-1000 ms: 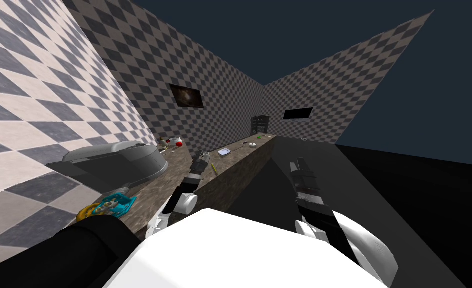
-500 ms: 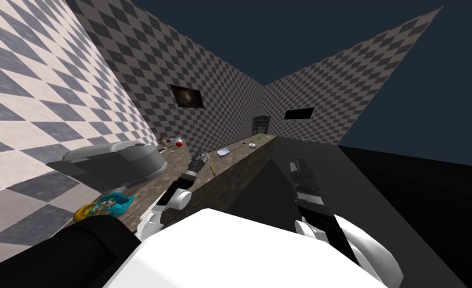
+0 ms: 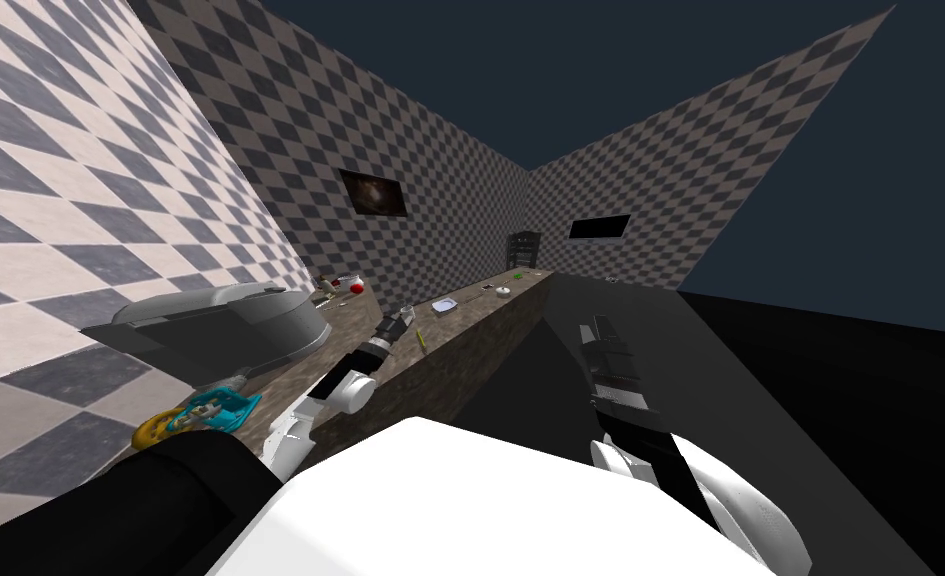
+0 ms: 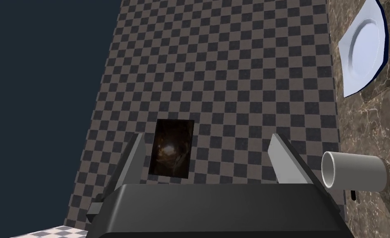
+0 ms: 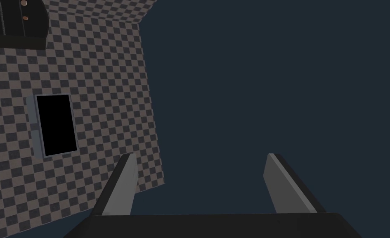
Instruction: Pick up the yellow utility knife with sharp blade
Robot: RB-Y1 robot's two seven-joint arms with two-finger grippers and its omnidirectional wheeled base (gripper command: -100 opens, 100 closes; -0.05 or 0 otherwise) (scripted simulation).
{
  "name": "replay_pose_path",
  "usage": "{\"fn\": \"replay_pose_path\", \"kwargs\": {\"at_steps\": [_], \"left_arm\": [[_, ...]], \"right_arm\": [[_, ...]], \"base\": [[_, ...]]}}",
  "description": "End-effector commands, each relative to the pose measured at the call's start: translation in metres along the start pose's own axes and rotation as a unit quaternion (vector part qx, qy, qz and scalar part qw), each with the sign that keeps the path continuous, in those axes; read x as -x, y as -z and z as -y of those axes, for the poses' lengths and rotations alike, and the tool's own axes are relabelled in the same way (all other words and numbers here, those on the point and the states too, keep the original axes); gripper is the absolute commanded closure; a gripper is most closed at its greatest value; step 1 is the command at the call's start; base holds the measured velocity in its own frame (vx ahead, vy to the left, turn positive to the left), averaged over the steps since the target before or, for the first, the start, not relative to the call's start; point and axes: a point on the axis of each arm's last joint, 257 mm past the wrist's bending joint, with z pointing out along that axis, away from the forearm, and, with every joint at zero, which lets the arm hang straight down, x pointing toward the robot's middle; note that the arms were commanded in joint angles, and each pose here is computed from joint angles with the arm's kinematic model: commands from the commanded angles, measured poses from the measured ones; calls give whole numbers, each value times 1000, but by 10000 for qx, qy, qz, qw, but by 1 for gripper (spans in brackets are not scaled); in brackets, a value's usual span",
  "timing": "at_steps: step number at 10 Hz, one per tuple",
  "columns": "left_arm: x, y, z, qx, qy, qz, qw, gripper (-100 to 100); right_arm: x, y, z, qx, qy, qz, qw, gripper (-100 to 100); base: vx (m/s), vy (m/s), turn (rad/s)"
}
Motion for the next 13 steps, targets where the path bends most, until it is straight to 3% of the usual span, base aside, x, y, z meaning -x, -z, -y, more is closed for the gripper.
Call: {"fn": "replay_pose_path", "kwargs": {"at_steps": [1, 4, 5, 6, 7, 8, 9, 10, 11, 12, 13], "left_arm": [[9, -2, -11, 294, -158, -43, 9994, -100], [17, -2, -24, 610, -300, -82, 9977, -100], [25, -2, -35, 864, -445, -122, 9952, -100], [25, -2, -37, 915, -445, -123, 9947, -100], [33, 0, -49, 1190, -592, -166, 9910, -100], [33, 0, -51, 1235, -593, -167, 9904, -100], [41, 3, -62, 1501, -742, -214, 9857, -100], [41, 4, -65, 1570, -743, -216, 9846, -100], [49, 7, -77, 1838, -893, -267, 9785, -100], [49, 9, -81, 1917, -894, -269, 9770, -100], [57, 14, -92, 2197, -1045, -324, 9694, -100]], "right_arm": [[0, 0, 0, 0, 0, 0, 10000, 0], [0, 0, 0, 0, 0, 0, 10000, 0], [0, 0, 0, 0, 0, 0, 10000, 0], [0, 0, 0, 0, 0, 0, 10000, 0], [0, 0, 0, 0, 0, 0, 10000, 0], [0, 0, 0, 0, 0, 0, 10000, 0], [0, 0, 0, 0, 0, 0, 10000, 0], [0, 0, 0, 0, 0, 0, 10000, 0], [0, 0, 0, 0, 0, 0, 10000, 0], [0, 0, 0, 0, 0, 0, 10000, 0], [0, 0, 0, 0, 0, 0, 10000, 0]], "base": [[42, -38, 0], [35, -34, -4], [27, -41, -15], [32, -30, -5], [54, -33, -28], [45, -35, -10], [44, -49, -24], [41, -35, -14], [57, -37, -38], [49, -26, -19], [53, -29, -48]]}}
